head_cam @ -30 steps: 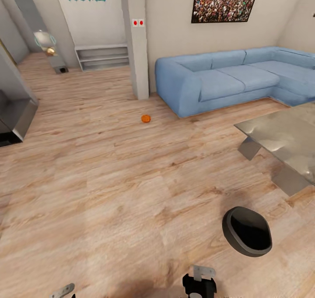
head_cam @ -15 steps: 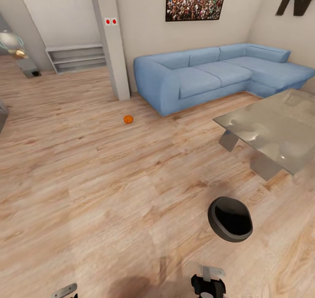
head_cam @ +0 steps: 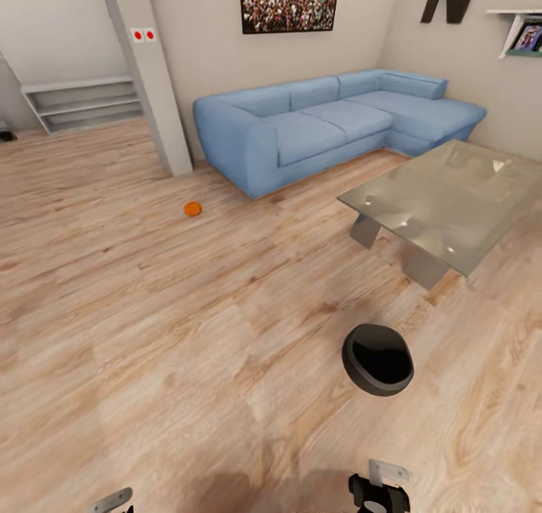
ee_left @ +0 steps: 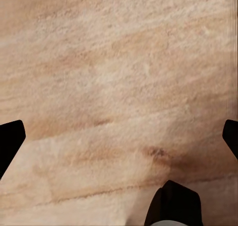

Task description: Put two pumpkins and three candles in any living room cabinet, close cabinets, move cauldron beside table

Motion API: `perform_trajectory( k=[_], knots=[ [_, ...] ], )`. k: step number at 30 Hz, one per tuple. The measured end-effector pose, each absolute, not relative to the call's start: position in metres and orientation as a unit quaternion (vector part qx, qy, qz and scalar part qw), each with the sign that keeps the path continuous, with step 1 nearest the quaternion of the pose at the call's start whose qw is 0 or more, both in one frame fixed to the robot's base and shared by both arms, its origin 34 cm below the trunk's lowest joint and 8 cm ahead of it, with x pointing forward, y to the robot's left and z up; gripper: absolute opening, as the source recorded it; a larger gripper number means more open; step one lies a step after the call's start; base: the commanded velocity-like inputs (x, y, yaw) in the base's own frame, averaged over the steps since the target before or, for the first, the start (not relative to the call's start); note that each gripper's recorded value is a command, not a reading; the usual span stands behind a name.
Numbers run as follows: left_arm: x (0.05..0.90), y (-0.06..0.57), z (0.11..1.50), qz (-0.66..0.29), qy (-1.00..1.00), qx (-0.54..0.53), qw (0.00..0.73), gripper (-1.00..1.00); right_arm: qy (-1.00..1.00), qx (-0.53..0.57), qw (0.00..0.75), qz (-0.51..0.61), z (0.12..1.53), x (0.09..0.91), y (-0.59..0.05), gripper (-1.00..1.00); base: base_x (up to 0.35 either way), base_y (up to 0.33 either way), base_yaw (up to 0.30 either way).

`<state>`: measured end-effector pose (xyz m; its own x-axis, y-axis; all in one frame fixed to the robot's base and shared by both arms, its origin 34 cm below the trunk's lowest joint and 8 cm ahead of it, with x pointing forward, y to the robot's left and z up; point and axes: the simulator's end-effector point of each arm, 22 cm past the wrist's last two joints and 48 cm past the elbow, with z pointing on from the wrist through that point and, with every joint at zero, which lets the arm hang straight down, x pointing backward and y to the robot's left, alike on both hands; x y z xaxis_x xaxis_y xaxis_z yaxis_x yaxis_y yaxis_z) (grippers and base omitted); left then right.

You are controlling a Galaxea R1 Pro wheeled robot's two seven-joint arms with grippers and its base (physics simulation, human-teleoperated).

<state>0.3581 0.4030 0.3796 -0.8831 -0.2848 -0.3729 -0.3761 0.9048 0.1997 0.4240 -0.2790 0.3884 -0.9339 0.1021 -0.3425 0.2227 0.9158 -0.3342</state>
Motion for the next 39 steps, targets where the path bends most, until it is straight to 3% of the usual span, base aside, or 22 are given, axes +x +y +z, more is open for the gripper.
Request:
perform_trajectory(
  k=[6, 33, 39],
  knots=[
    [0.357, 0.403, 0.379, 0.134, 0.961, -0.172, 0.169, 1.0, 0.963, 0.127, 0.149, -0.183, 0.384, 0.417, -0.295, 1.0, 0.0, 0.004, -0.276],
    [0.35, 0.403, 0.375, 0.136, 0.963, -0.17, 0.16, 1.0, 0.968, 0.125, 0.139, -0.167, 0.376, 0.41, -0.296, 1.0, 0.0, 0.0, -0.273],
    [0.348, 0.403, 0.374, 0.136, 0.963, -0.17, 0.158, 1.0, 0.968, 0.126, 0.143, -0.164, 0.375, 0.411, -0.291, 1.0, 0.185, 0.0, -0.268]
  ],
)
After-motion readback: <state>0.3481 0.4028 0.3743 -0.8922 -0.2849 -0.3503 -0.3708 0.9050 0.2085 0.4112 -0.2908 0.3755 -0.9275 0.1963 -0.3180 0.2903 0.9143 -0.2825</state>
